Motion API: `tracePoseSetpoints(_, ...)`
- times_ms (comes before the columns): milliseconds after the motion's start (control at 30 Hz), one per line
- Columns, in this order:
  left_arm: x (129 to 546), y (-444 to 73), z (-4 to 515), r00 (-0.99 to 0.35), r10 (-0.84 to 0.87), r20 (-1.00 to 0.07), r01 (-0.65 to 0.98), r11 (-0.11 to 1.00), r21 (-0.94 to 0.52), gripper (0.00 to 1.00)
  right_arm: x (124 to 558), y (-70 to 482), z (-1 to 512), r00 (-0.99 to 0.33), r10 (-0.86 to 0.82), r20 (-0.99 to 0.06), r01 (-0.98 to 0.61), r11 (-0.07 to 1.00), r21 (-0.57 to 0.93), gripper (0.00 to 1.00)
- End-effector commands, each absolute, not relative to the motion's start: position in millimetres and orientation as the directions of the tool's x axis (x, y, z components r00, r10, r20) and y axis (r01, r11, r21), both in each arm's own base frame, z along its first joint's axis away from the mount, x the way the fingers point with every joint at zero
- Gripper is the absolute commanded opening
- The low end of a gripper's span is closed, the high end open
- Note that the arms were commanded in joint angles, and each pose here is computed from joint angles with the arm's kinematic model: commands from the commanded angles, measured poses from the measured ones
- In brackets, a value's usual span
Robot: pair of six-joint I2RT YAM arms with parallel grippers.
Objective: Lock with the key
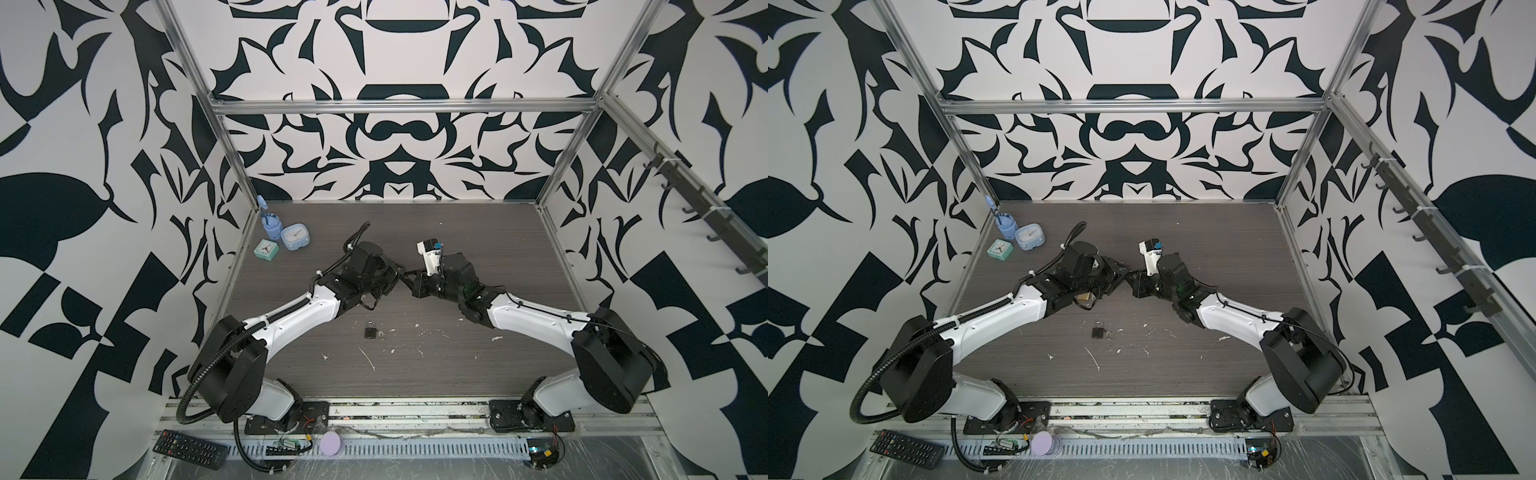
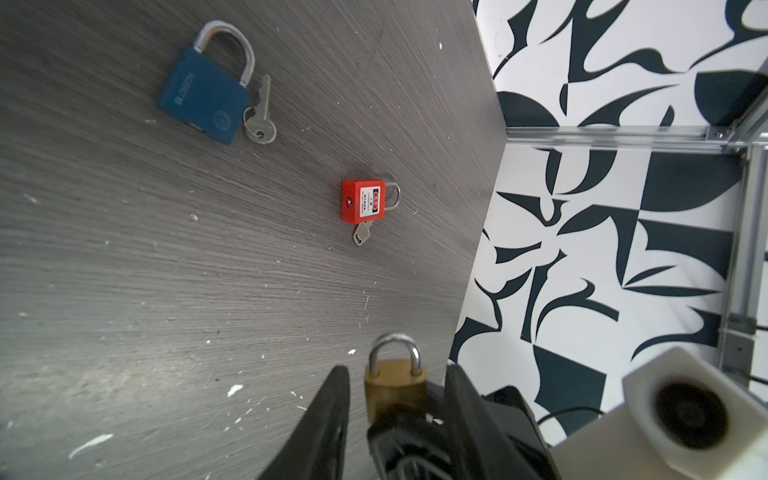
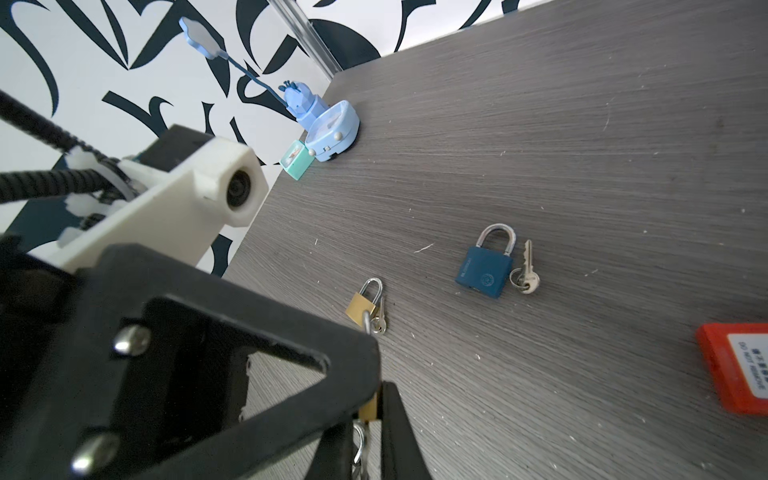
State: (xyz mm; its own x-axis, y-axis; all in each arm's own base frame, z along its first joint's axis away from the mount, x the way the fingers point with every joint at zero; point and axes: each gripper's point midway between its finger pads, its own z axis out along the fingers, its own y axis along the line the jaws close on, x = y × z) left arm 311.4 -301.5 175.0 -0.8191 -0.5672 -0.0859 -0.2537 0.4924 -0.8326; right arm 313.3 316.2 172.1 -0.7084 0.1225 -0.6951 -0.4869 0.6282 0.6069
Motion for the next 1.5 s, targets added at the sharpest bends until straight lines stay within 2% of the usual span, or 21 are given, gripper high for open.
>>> tracePoseSetpoints(0, 312, -299, 184, -0.811, -0.575, -0.111, -0.228, 0.484, -0.845, 0.33, 310, 323, 202, -0.671, 0.163, -0.724, -0.539, 0.564, 0.626, 0.00)
tracePoseSetpoints(533, 312, -299, 183, -0.815, -0.570, -0.100, -0.246, 0.497, -0.832, 0.22, 304, 323, 196, -0.667, 0.120, -0.735, -0.564, 0.564, 0.604, 0.00)
tracePoseSetpoints(600, 312, -299, 182, -0.816, -0.570, -0.099, -0.248, 0.499, -0.831, 0.15, 304, 324, 197, -0.662, 0.114, -0.740, -0.572, 0.561, 0.598, 0.00)
tracePoseSetpoints(667, 312, -299, 182, -0.814, -0.573, -0.100, -0.250, 0.500, -0.829, 0.07, 303, 324, 198, -0.659, 0.110, -0.744, -0.578, 0.559, 0.594, 0.08)
tracePoseSetpoints(767, 312, -296, 181, -0.807, -0.581, -0.106, -0.255, 0.504, -0.825, 0.00, 301, 321, 199, -0.653, 0.105, -0.750, -0.580, 0.567, 0.585, 0.17)
tracePoseSetpoints(1067, 315, -289, 182, -0.788, -0.602, -0.131, -0.256, 0.513, -0.820, 0.00, 288, 302, 204, -0.627, 0.101, -0.772, -0.582, 0.598, 0.551, 0.38)
tracePoseSetpoints(1467, 315, -295, 183, -0.803, -0.584, -0.118, -0.252, 0.512, -0.821, 0.00, 282, 293, 196, -0.618, 0.055, -0.785, -0.594, 0.622, 0.511, 0.36)
